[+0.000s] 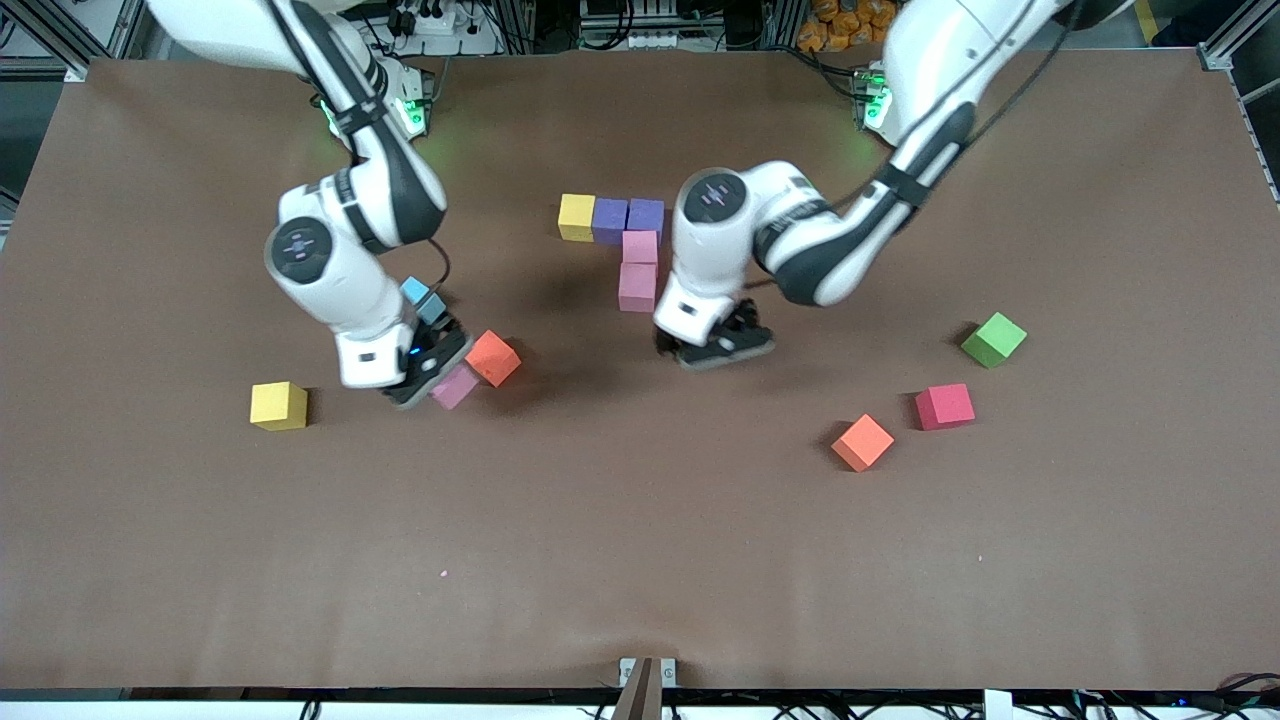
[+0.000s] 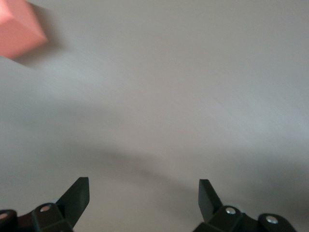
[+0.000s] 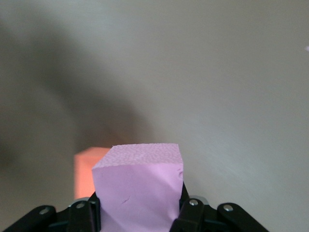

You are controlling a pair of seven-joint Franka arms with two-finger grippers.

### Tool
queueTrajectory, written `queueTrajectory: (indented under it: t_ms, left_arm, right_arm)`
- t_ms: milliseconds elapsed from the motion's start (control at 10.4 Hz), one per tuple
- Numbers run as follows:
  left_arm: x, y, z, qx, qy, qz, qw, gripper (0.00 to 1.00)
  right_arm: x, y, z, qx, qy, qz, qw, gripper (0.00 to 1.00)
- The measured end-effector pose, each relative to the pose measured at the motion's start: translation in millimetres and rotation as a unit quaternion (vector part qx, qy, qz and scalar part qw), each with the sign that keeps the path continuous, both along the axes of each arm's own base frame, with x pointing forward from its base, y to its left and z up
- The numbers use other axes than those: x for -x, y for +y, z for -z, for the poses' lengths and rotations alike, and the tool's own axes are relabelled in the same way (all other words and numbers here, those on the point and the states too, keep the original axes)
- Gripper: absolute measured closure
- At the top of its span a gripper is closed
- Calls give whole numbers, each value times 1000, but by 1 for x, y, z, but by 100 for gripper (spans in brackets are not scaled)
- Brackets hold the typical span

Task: Form number 2 with 11 blocks
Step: 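Place pink with the left gripper while the right gripper carries pink, then grasp the orange cube with the left gripper while the right gripper places pink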

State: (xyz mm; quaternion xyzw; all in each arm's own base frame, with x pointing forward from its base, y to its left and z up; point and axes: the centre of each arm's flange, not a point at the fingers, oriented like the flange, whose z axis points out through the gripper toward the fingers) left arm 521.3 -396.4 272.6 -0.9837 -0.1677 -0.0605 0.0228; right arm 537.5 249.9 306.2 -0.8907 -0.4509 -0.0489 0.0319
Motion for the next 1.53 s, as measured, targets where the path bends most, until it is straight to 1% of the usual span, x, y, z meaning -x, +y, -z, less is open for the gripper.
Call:
queueTrajectory:
  t_ms: [192,288,479,671,767,958,1246,1533]
  left_arm:
    - [-40,66,3,-10,12,-63,998,0]
    - [-55,94,4,-4,24,-97,995,0]
    - [-74,137,5,5,40,-147,988,0]
    - [-84,163,5,16,51,-181,982,0]
    - [-90,175,4,24,56,-199,978,0]
    - [-98,182,9,34,63,-212,975,0]
    - [-103,183,35,39,83,-217,972,0]
    - [-110,202,50,29,87,-219,972,0]
  right_arm:
    - [25,50,-1,3,-7,-63,998,44]
    - [34,65,0,7,-14,-91,996,44]
    - [48,84,6,16,-23,-159,987,44]
    - [73,109,19,22,-13,-208,978,44]
    - [91,126,30,26,-5,-230,973,44]
    - [113,147,46,30,5,-255,966,44]
    - [127,160,59,30,15,-271,962,44]
    - [135,169,74,23,13,-279,960,44]
